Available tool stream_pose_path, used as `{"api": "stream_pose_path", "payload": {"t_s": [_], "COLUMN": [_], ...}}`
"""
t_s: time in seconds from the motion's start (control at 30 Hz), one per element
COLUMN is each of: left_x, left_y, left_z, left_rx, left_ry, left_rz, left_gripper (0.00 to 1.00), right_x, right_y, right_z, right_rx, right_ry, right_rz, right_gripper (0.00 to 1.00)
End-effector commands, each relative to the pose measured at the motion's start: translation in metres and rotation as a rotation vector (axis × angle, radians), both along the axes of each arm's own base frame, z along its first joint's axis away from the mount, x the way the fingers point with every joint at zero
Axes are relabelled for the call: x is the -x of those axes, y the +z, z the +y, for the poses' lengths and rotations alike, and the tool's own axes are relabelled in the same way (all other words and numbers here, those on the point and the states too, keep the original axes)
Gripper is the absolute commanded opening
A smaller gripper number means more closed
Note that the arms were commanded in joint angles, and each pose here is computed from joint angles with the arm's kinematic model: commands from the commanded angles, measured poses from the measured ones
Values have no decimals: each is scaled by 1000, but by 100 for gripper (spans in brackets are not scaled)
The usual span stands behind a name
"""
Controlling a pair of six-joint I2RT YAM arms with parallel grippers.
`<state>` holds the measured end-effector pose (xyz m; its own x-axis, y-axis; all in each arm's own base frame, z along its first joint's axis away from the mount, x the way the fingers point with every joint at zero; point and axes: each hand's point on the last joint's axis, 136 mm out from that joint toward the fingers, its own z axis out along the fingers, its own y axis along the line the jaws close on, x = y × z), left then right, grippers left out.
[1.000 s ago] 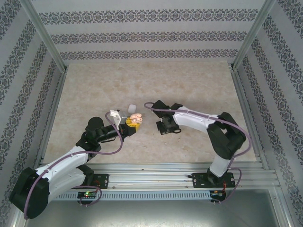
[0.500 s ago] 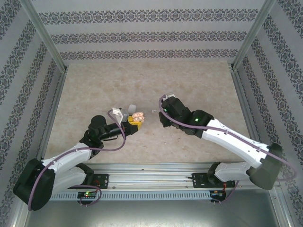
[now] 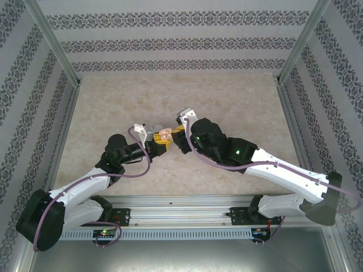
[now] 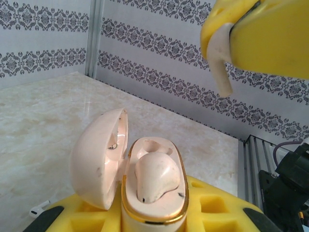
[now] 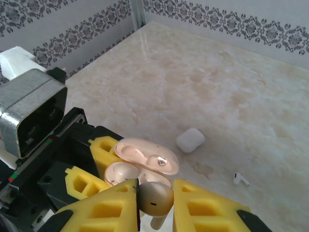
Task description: Insert the wireless bluetooth earbuds into the charging case
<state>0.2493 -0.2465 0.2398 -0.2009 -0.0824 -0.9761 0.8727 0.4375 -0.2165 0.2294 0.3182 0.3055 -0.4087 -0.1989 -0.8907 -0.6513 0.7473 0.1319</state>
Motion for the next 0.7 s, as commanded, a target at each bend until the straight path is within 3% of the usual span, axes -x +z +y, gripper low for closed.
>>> {"api": "stream_pose_path", "payload": {"t_s": [0.0,0.67], "left_x": [7,14], "left_y": [27,32], "left_z": [-3,-3], "left_rx": [41,58], "left_ry": [-26,-47], "left_rz": [-67,-70], "left_gripper": [10,11], "right_x": [1,-9], "right_y": [13,-4], "right_z": [15,22], "right_rx": [-27,-22], "right_ry": [47,49], "right_rz": [-44,-14], "right_gripper": [21,22]}}
